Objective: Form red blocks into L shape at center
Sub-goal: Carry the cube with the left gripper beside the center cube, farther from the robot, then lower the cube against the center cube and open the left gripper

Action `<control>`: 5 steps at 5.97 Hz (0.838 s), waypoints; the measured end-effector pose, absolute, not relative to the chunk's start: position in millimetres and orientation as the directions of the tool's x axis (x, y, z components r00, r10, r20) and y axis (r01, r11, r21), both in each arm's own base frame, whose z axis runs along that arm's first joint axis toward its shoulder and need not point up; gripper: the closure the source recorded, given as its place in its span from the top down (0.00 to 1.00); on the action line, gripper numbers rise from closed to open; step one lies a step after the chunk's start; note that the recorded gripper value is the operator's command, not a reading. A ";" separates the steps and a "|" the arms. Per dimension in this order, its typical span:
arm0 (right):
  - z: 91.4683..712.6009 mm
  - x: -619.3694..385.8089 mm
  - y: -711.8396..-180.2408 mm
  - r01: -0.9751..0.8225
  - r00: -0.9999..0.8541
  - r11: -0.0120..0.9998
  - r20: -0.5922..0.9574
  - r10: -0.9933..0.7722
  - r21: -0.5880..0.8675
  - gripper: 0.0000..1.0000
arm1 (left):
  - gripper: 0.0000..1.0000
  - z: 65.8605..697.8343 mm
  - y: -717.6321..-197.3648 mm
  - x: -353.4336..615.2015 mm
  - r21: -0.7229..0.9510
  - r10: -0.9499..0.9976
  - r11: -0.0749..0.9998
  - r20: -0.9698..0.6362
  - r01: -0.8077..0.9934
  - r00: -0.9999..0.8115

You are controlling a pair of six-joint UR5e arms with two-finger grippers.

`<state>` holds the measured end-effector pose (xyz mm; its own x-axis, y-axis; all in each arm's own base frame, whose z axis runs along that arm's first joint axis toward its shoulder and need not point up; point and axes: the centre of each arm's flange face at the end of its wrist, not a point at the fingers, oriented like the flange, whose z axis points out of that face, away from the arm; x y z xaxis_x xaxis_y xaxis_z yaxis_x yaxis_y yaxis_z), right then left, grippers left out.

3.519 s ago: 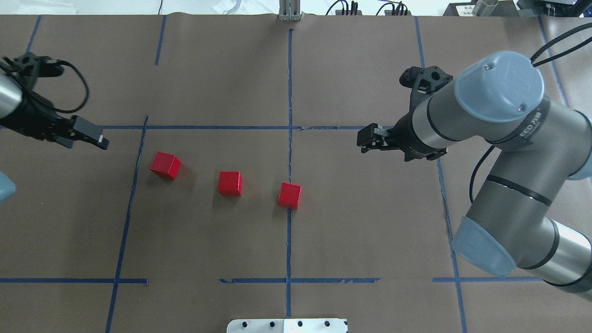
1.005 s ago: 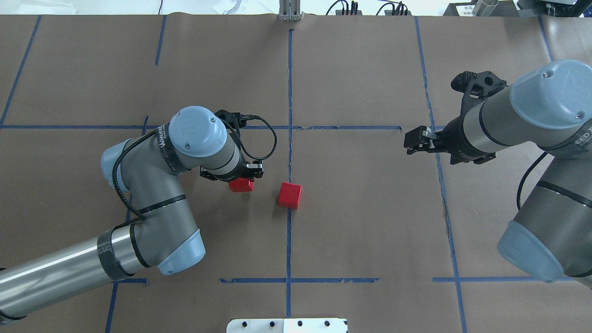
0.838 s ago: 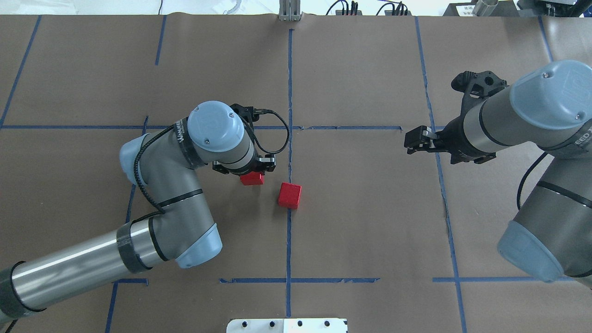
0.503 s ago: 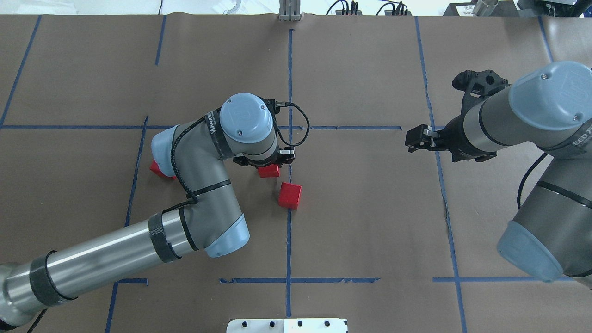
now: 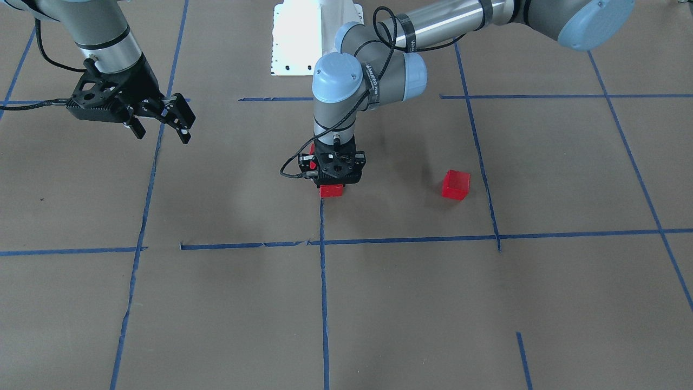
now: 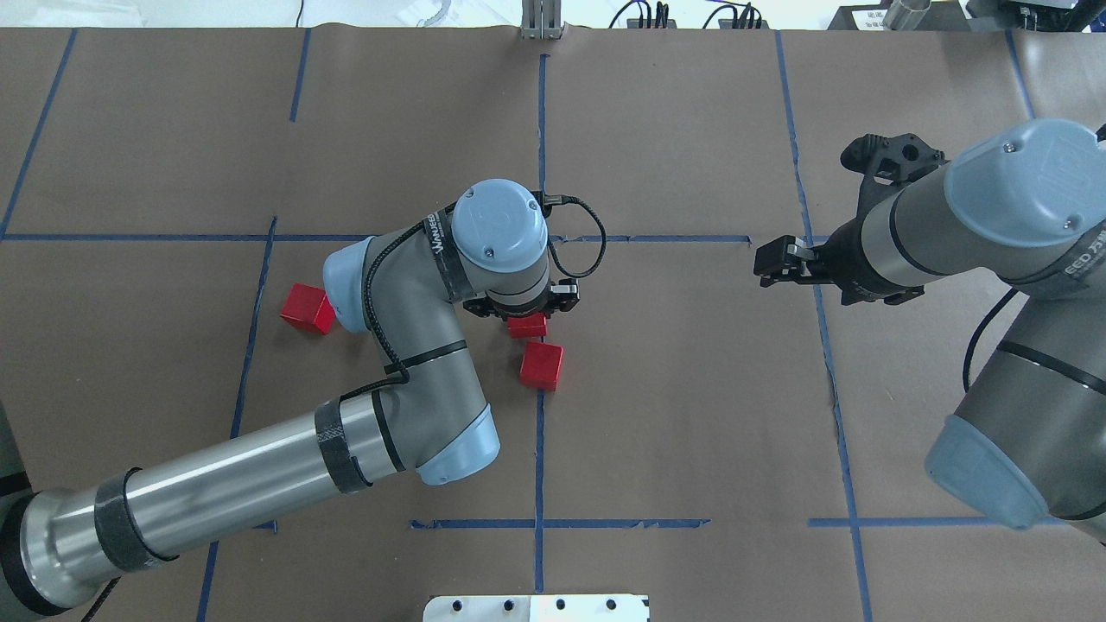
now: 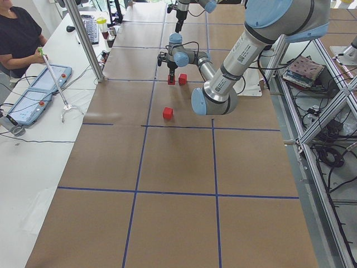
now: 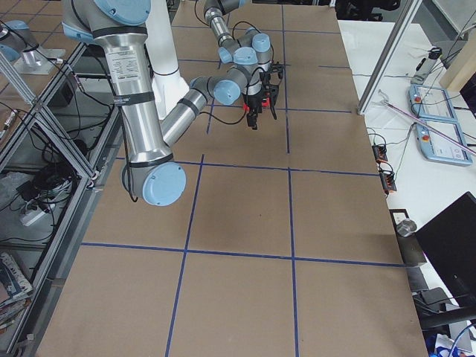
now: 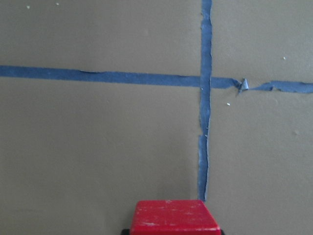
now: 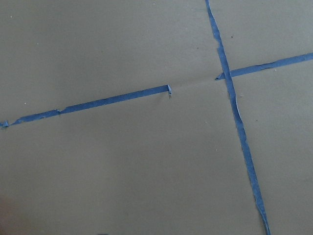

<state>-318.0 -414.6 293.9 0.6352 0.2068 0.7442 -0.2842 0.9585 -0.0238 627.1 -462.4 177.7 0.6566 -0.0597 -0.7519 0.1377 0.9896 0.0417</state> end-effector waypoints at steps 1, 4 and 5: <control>294.1 -318.2 -414.5 -0.284 0.636 0.959 0.744 0.207 -0.024 1.00 | 0.00 175.1 -459.4 630.7 0.037 -0.063 0.990 -0.753 0.137 0.655; 293.3 -317.8 -414.9 -0.289 0.636 0.957 0.744 0.206 -0.018 1.00 | 0.00 166.9 -449.8 640.1 0.038 -0.050 0.992 -0.758 0.121 0.650; 293.1 -317.7 -415.0 -0.290 0.636 0.957 0.744 0.206 -0.017 1.00 | 0.00 167.4 -446.0 642.7 0.038 -0.047 0.993 -0.758 0.116 0.651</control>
